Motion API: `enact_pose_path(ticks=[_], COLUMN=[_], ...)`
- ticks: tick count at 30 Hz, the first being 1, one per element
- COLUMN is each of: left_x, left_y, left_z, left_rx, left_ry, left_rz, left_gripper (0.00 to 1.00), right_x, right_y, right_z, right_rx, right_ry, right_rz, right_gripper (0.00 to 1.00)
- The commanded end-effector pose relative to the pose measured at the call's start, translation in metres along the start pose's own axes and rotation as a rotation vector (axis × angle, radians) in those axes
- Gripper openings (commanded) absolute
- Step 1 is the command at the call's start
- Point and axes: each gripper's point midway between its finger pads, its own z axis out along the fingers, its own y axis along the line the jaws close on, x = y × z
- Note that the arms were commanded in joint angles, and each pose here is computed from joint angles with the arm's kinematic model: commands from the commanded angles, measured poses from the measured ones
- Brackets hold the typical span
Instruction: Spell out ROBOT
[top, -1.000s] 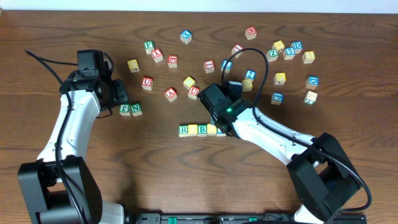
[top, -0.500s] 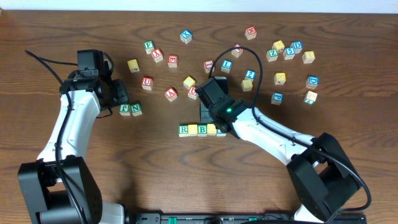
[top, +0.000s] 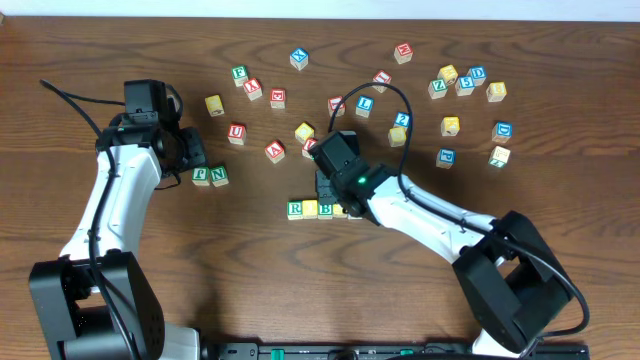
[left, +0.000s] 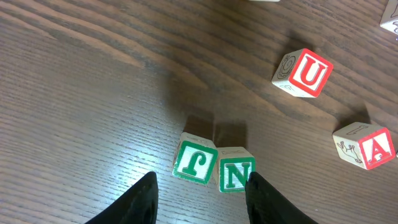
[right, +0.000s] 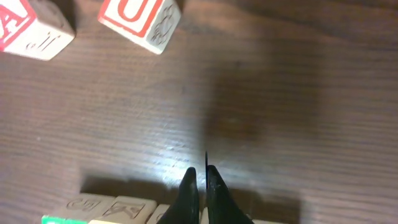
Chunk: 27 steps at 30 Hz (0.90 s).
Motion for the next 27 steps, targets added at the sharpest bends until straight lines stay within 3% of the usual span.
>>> enact_pose_path(ticks=[1, 27], left_x=[-0.008, -0.008], left_y=[-0.001, -0.001], left_z=[-0.006, -0.006], left_rx=[0.001, 0.001], left_ry=[-0.024, -0.024], left_rz=[0.007, 0.007], left_gripper=[0.45, 0.45], right_x=[0.008, 0.018], right_y=[0.001, -0.017], right_z=[0.004, 0.003], right_rx=[0.011, 0.099], right_ry=[0.022, 0.050], right_rz=[-0.018, 0.038], right_gripper=[0.01, 0.01])
